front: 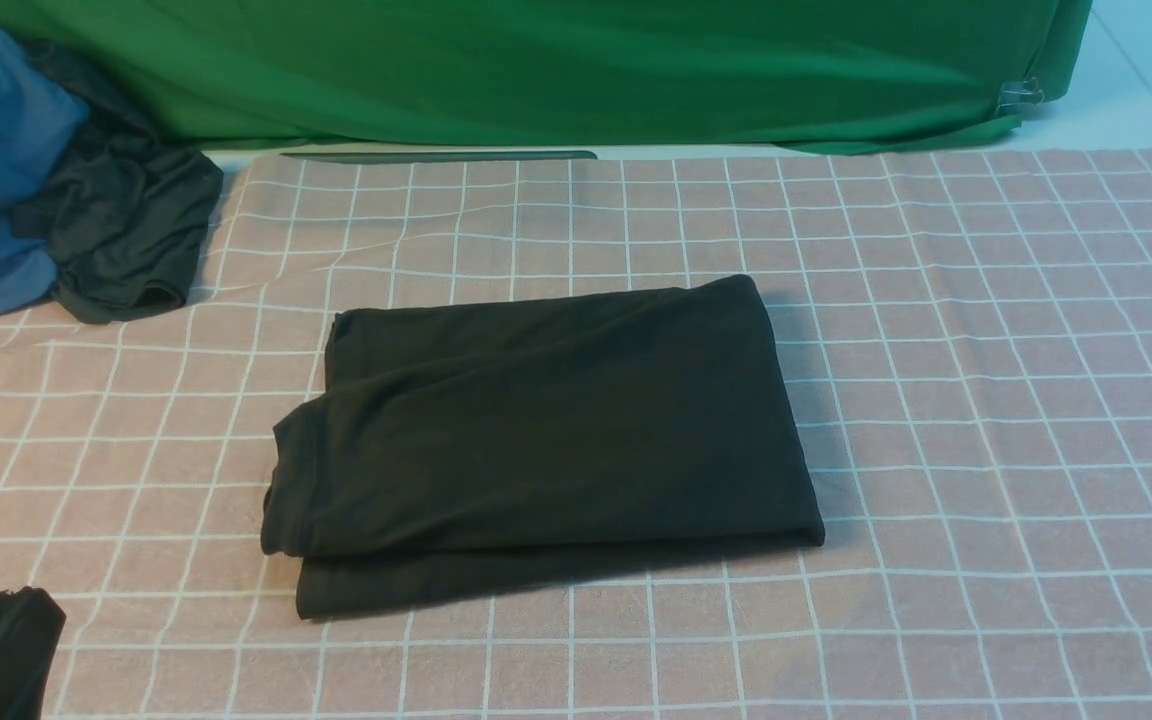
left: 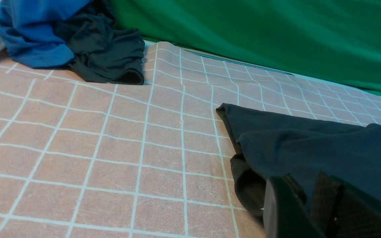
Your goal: Fold a long-sleeved shirt over a pink coffee tablecloth.
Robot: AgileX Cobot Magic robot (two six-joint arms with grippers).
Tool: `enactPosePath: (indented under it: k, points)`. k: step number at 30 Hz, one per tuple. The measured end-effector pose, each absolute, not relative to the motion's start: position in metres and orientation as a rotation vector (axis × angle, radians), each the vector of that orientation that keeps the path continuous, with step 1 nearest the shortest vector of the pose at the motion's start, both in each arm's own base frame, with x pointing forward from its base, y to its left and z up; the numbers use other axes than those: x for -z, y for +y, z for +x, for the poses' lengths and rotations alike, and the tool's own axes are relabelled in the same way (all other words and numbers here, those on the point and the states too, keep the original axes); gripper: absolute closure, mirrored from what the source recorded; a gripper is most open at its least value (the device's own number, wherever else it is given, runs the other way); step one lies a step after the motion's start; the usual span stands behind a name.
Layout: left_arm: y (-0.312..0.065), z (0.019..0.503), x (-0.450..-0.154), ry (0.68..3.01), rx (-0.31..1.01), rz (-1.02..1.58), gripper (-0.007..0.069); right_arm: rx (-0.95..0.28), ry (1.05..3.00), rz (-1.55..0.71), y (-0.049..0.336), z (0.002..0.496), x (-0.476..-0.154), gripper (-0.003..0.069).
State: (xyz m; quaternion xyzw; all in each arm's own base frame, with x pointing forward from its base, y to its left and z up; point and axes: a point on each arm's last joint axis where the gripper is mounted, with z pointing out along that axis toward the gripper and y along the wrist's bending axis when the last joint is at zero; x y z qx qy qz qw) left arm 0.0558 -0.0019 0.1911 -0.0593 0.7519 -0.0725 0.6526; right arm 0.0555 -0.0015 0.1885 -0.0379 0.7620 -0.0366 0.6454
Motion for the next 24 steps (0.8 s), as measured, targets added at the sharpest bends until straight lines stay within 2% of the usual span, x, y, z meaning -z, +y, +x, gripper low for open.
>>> enactPosePath:
  k: [24]
  points:
    - [-0.0019, 0.0558, -0.1911, 1.706, 0.164, -0.135, 0.0447, 0.083, 1.734, -0.086, -0.0015, 0.0555, -0.1885, 0.0418]
